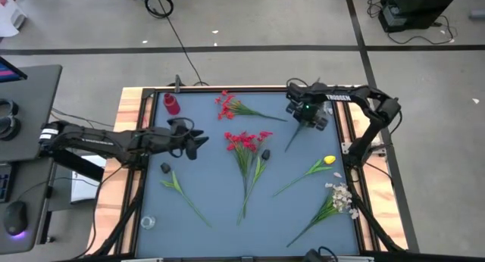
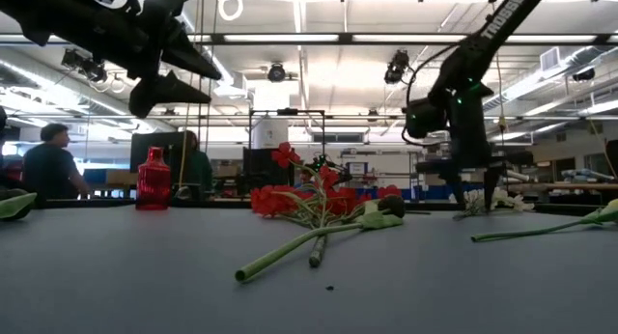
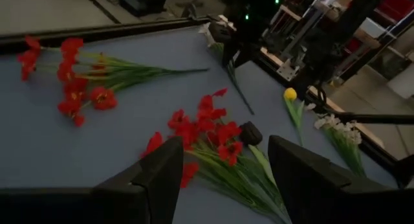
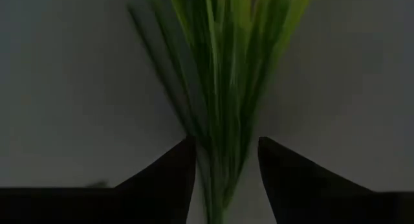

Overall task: Sort flowers into vase by color
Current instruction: Put the top white flowers into the red vase

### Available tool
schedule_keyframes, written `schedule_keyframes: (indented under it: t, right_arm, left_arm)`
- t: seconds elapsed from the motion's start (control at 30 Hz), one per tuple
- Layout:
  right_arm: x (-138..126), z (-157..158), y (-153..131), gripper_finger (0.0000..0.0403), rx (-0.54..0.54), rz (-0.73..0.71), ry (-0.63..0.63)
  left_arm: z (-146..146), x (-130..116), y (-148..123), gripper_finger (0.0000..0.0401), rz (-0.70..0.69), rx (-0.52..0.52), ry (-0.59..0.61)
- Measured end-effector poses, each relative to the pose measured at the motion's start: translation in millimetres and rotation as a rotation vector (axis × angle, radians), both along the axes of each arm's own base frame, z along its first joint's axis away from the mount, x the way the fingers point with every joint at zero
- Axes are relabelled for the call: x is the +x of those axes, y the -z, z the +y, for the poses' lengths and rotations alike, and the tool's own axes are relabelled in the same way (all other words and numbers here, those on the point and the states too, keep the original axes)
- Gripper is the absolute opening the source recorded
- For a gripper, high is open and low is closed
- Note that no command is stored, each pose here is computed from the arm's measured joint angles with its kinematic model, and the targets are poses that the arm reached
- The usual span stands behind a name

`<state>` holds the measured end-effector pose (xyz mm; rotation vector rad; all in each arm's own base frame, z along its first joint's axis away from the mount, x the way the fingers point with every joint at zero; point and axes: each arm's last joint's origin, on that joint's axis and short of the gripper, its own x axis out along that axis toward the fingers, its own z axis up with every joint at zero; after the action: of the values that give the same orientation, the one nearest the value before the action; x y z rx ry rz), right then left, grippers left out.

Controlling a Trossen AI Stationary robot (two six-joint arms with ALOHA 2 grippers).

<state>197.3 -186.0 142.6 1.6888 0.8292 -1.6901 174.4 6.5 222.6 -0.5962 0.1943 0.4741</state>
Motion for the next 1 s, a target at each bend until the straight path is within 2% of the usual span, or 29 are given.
schedule_keyframes:
  t: [0.33,0.63,0.73,0.83,1.0]
  right_arm:
    - [-4.9,-0.8,8.5,0.0134,-0.037,-0.016,-0.009]
    - [1.2,5.2,5.3,0.0015,-0.085,-0.002,-0.148]
    - [5.1,15.2,-3.7,0.0013,-0.13,-0.004,-0.188]
    - [11.3,24.0,-21.6,0.001,-0.201,-0.074,-0.221]
    - [27.7,44.2,-55.8,0.0009,-0.409,-0.229,-0.292]
  left_arm:
    - [1.7,2.1,3.3,0.0231,0.019,-0.009,-0.013]
    - [8.5,1.8,3.3,0.0231,0.018,-0.015,-0.039]
    - [8.8,1.7,3.0,0.0231,0.016,-0.019,-0.028]
    - [11.1,0.2,1.0,0.0231,-0.001,-0.033,-0.028]
    - [18.2,-2.9,-3.5,0.0231,-0.022,-0.071,0.019]
